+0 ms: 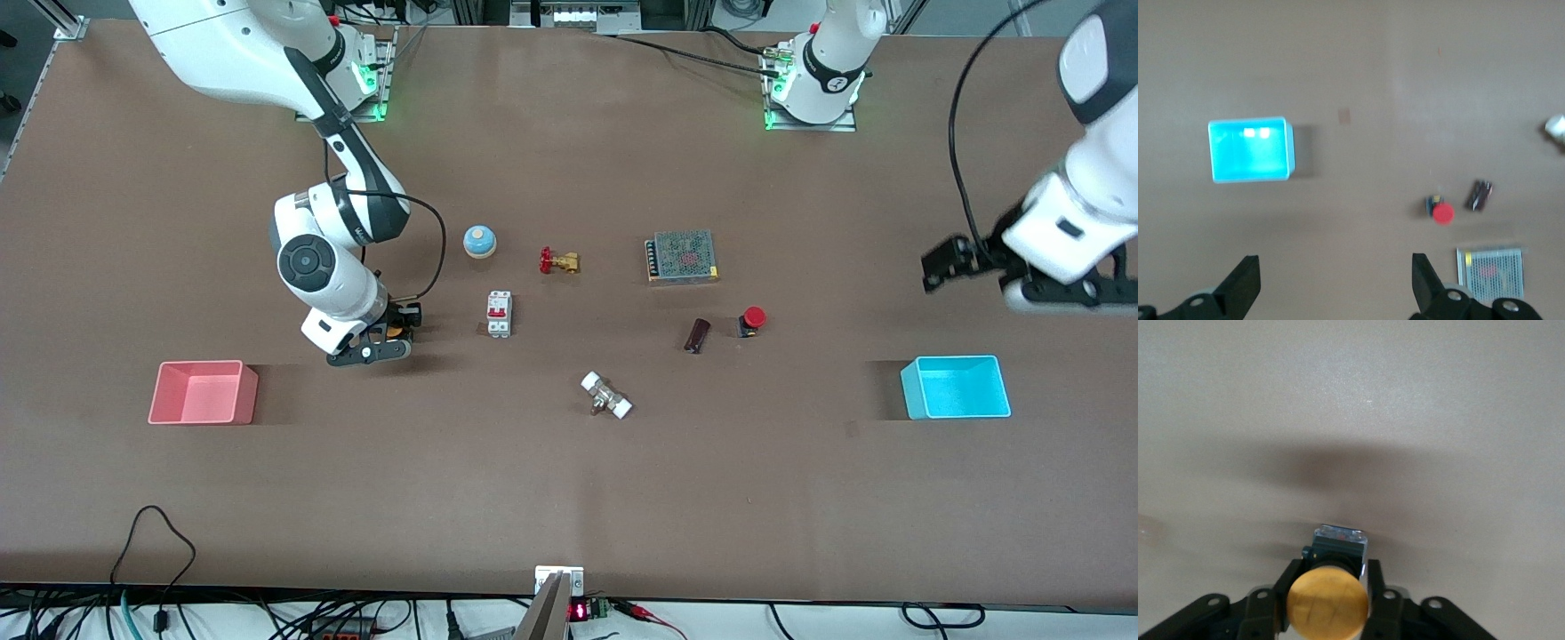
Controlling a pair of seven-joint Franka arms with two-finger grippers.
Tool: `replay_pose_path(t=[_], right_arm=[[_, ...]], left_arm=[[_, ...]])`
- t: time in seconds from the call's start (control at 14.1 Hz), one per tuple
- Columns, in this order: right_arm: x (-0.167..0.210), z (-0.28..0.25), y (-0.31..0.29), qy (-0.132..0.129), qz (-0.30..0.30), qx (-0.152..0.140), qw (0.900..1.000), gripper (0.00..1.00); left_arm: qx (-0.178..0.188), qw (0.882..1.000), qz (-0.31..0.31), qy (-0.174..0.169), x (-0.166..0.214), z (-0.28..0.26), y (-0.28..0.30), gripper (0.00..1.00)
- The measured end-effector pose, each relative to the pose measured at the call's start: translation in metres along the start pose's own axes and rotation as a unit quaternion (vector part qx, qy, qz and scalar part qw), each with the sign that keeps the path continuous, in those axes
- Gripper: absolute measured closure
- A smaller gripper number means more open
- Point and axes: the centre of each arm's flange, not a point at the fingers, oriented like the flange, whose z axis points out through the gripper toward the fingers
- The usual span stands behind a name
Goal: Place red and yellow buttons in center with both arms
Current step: 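Release the red button beside the capacitor and raise the left gripper back, then set the yellow button down near the breaker and open the right gripper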
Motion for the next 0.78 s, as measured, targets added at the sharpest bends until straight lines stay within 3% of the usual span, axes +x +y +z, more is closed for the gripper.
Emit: replay_pose_path(t=[0.14, 0.43, 0.5, 0.78], right_arm=[[0.0, 0.0, 0.0, 0.001, 0.0, 0.0, 1.0, 0.44], [0.012, -0.016, 0.005, 0.021, 0.006, 0.003, 1.0, 0.05], [0.018, -0.029, 0.01, 0.027, 0.011, 0.003, 1.0, 0.0], [0.039, -0.119, 0.036, 0.026, 0.036, -0.001, 0.999, 0.0]], left_arm=[[0.005, 0.999, 0.001, -0.038, -0.02, -0.014, 0.001, 0.0], [0.004, 0.999, 0.004, -0.036, -0.017, -0.024, 0.004, 0.0], [0.003, 0.999, 0.004, -0.035, -0.015, -0.024, 0.004, 0.0], [0.001, 0.999, 0.008, -0.034, -0.011, -0.024, 0.006, 0.0]])
